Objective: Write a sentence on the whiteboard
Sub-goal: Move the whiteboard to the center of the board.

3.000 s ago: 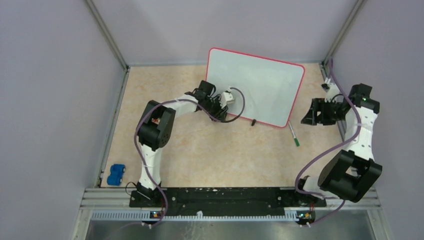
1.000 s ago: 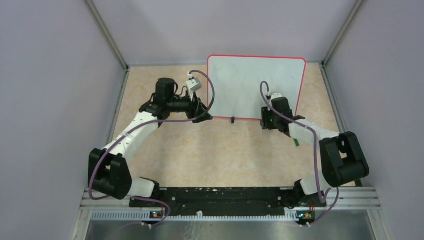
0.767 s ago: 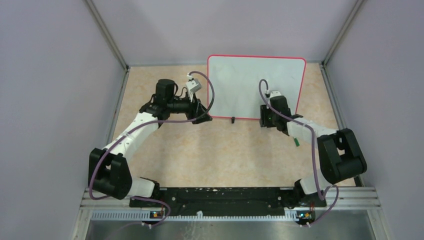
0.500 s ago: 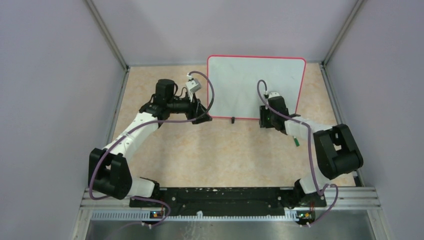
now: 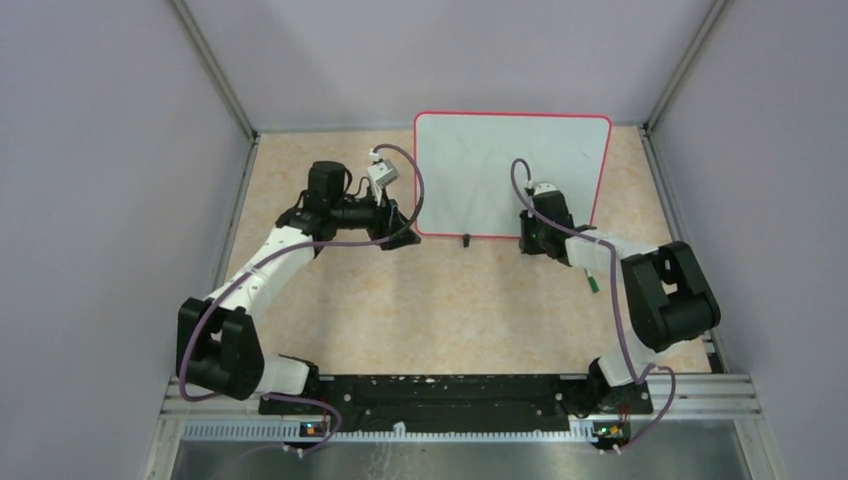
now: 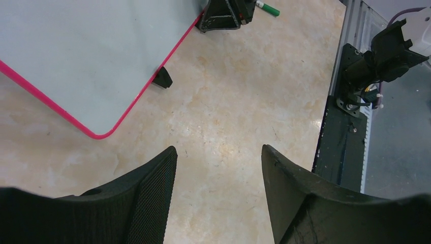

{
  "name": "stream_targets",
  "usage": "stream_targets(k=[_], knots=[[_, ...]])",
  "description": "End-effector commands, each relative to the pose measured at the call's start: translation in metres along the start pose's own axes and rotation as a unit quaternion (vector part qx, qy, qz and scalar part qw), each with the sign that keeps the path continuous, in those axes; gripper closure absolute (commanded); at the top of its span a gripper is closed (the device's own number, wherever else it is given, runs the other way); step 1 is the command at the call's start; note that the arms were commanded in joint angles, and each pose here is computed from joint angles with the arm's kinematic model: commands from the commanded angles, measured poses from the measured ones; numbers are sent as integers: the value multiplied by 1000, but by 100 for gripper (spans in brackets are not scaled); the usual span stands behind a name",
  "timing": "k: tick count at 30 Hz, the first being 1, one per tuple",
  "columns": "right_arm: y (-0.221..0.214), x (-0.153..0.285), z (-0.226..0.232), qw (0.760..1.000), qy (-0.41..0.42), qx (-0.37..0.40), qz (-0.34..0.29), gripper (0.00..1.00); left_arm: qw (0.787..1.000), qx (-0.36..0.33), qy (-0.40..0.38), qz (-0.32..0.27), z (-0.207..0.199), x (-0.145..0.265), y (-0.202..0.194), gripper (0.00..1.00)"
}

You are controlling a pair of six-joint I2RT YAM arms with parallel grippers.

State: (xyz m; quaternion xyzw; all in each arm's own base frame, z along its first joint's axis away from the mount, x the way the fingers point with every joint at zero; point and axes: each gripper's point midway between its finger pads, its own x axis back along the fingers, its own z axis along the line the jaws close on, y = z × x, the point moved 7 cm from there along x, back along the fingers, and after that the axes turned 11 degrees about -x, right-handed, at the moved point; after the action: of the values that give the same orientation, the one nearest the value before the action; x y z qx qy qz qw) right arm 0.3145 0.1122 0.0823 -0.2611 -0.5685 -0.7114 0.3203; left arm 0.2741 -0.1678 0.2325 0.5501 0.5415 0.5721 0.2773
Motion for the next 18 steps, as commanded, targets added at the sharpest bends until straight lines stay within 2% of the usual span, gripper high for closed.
stream_targets(k=[1, 3, 4, 18], knots=[[26, 5, 13, 999, 20, 13, -44, 85, 1000, -20, 6, -15, -3, 12, 12, 32], [24, 9, 15, 998, 28, 23, -43, 98, 999, -21, 15, -19, 0, 16, 13, 31], [23, 11, 17, 998, 32, 28, -43, 100, 999, -20, 17, -21, 1, 17, 15, 30], [-16, 40, 61, 986, 119, 112, -8, 100, 995, -17, 91, -37, 10, 59, 40, 27]])
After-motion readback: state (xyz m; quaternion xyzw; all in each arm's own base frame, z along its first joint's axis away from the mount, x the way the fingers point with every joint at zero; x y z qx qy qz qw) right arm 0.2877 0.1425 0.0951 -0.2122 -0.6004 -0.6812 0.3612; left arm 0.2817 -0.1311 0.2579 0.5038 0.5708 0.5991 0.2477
